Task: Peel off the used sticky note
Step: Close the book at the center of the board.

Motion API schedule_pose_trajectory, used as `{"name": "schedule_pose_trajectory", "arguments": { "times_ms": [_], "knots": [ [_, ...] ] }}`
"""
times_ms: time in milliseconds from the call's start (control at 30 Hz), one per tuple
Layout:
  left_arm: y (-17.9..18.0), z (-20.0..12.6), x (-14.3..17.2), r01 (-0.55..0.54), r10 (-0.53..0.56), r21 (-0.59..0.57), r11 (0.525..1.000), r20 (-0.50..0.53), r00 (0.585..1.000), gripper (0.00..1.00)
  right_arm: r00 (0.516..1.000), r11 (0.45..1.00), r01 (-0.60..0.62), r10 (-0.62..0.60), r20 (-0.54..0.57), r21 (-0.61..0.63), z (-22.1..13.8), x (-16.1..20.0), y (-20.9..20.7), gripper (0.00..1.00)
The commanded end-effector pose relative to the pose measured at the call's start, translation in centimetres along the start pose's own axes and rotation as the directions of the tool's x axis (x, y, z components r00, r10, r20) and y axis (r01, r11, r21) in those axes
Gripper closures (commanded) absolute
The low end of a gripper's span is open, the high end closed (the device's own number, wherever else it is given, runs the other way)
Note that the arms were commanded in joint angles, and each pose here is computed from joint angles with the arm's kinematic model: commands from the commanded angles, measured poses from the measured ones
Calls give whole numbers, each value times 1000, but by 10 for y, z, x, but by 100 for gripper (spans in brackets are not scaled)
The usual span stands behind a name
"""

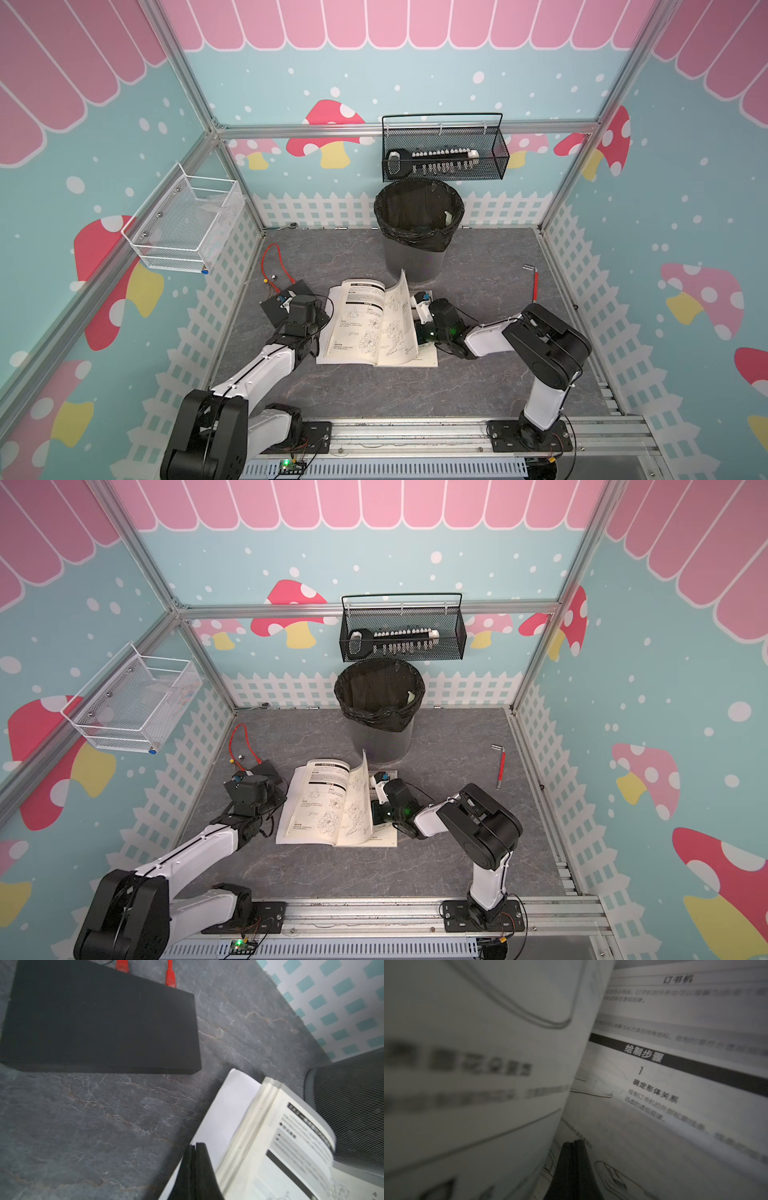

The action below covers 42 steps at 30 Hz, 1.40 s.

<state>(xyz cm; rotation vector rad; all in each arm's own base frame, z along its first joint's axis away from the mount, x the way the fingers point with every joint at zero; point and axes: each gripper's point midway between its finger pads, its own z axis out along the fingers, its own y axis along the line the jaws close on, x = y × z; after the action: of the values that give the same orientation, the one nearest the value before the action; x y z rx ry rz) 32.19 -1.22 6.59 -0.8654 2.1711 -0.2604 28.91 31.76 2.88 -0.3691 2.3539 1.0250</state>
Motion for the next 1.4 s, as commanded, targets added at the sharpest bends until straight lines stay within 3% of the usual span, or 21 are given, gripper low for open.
{"name": "schedule_pose_trajectory", "arguments": {
  "times_ms": [0,133,300,400,700,900,1133,1367],
  "knots": [
    [4,10,0,-15,14,-22,1000,-19,1000,100,991,992,-45,60,-122,119,-5,44,-32,100],
    [13,25,8,-21,17,-56,998,-69,998,100,990,992,-44,59,-125,119,-5,46,-33,100],
    [-8,36,39,-14,28,67,998,-224,974,100,990,991,-44,60,-130,122,-3,47,-34,100],
    [-19,33,50,-13,46,123,992,-267,963,100,989,992,-46,62,-132,121,-2,47,-34,100],
    [-73,-11,56,-19,106,308,951,-270,957,100,988,991,-54,72,-140,125,2,48,-37,100],
    [-117,-44,67,-22,158,438,899,-278,947,100,988,987,-63,82,-129,146,1,48,-40,100],
    [-169,-72,111,-52,293,582,811,-328,898,100,993,978,-59,77,-89,198,-11,37,-42,100],
    [-188,-72,151,-100,380,609,786,-350,856,100,999,928,-44,46,4,370,-63,17,-52,100]
  ]
}}
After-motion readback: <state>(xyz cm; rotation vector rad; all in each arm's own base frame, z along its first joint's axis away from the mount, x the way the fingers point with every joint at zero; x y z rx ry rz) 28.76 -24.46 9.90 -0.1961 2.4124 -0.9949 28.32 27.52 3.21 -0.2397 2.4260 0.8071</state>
